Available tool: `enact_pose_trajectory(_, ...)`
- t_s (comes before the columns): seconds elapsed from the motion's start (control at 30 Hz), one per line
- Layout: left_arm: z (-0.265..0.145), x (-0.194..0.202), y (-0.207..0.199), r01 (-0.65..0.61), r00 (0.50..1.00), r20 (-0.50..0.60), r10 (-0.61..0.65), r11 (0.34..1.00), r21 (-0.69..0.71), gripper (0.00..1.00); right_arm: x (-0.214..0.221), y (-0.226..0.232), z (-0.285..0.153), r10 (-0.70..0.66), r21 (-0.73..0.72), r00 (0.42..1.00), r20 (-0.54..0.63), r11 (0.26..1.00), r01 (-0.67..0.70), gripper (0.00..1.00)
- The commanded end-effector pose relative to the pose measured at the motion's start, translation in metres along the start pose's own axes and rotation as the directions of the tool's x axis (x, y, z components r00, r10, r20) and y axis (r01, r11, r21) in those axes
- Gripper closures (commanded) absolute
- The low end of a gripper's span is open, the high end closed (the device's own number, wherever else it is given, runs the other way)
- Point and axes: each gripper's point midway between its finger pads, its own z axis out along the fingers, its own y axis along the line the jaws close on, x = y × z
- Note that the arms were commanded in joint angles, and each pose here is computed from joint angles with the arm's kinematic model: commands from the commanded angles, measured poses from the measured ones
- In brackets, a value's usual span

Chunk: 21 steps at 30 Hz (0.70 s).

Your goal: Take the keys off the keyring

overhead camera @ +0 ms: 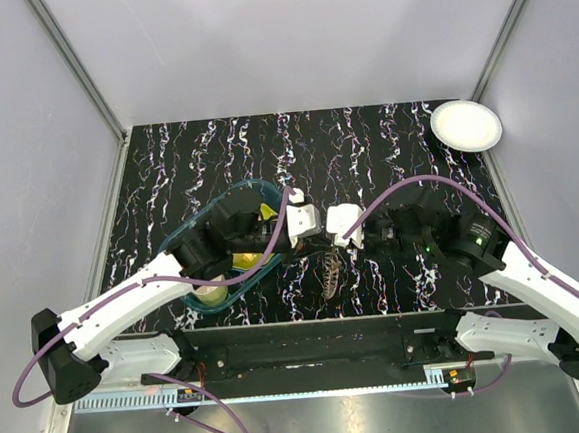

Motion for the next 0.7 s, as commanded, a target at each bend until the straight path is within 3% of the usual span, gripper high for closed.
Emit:
enact_pose_trajectory(0.0, -0.001, -0.010, 0.006, 0.014, 1.000, 0.008, -0.014, 1.000, -0.025, 1.00, -0.043, -0.027, -0.017, -0.091, 0.110, 0.989, 0.118, 0.991, 0.078, 1.00)
enact_pose_trajectory(0.4, -0.002, -0.019, 0.003, 0.120, 0.991, 0.051, -0.123, 0.991, 0.053, 1.00, -0.058, -0.023, -0.014, -0.270, 0.129, 0.937, 0.222, 0.961, 0.246, 1.00)
enact_pose_trajectory(0.67, 0.000, -0.023, -0.002, 0.135, 0.987, 0.074, -0.142, 0.986, 0.097, 1.00, -0.045, -0.023, 0.001, -0.331, 0.114, 0.930, 0.160, 0.942, 0.316, 1.00)
